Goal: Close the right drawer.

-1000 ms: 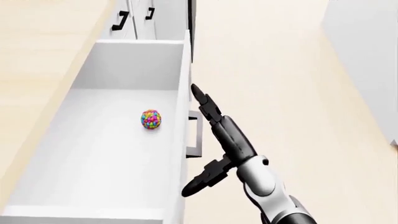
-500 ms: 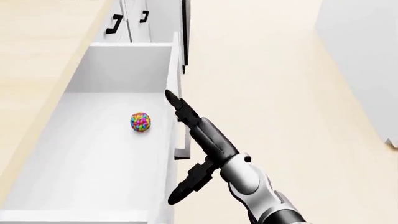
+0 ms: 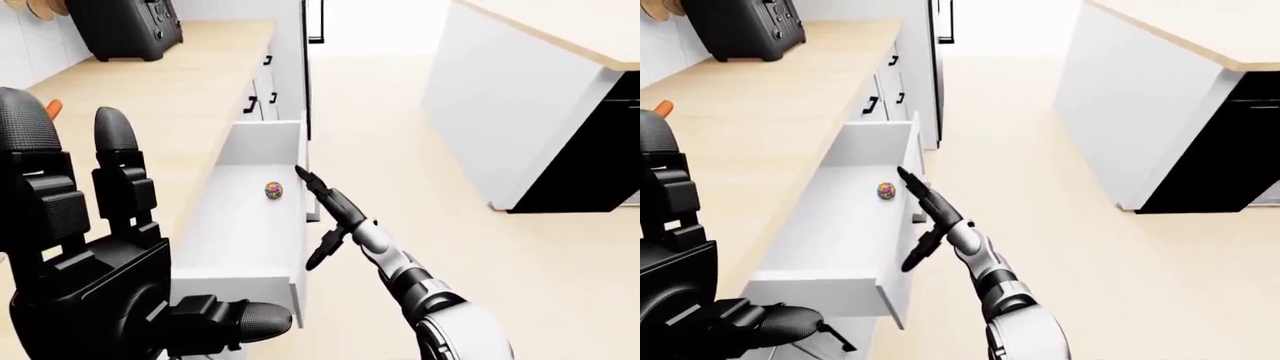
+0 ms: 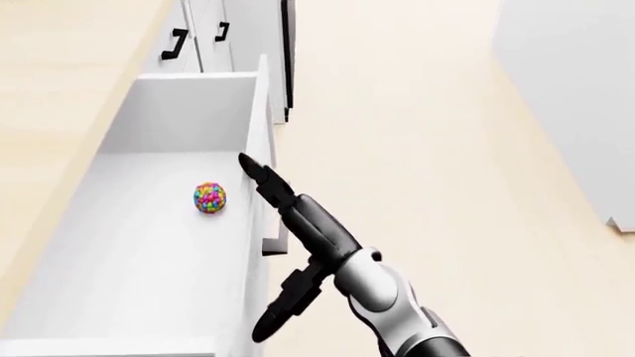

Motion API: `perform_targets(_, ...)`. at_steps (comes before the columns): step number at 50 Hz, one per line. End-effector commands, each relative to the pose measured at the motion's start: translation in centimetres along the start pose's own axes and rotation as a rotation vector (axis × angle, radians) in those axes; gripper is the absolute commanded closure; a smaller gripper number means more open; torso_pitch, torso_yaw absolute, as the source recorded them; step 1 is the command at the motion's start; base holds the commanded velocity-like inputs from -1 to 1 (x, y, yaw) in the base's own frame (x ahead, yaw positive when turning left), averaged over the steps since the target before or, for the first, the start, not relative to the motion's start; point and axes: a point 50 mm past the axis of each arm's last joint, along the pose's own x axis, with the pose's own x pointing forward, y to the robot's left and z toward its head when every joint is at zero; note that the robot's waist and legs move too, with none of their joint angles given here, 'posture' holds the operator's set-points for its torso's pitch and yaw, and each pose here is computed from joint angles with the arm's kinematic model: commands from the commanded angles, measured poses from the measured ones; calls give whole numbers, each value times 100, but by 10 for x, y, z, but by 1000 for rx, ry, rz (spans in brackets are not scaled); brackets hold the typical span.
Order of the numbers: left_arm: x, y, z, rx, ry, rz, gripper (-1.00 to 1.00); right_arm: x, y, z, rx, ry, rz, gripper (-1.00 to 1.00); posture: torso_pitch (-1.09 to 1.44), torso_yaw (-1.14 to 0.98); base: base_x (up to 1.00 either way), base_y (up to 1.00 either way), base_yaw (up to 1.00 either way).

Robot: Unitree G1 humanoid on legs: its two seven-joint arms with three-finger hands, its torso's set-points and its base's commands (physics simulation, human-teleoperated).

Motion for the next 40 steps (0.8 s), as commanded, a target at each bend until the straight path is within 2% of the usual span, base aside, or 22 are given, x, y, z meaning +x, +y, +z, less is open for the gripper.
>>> perform_targets(1, 2, -1, 10, -3, -56, -5, -100, 11, 17, 19, -67, -82, 160, -100, 0, 0, 0, 0, 0)
perform_targets(12, 2, 0, 9, -4, -56, -3, -100, 16, 25, 25, -76, -84, 229, -100, 0, 0, 0, 0, 0)
perform_targets(40, 2, 0, 11, -1, -61, -7, -100, 19, 39, 29, -99, -83, 287, -100, 0, 0, 0, 0, 0)
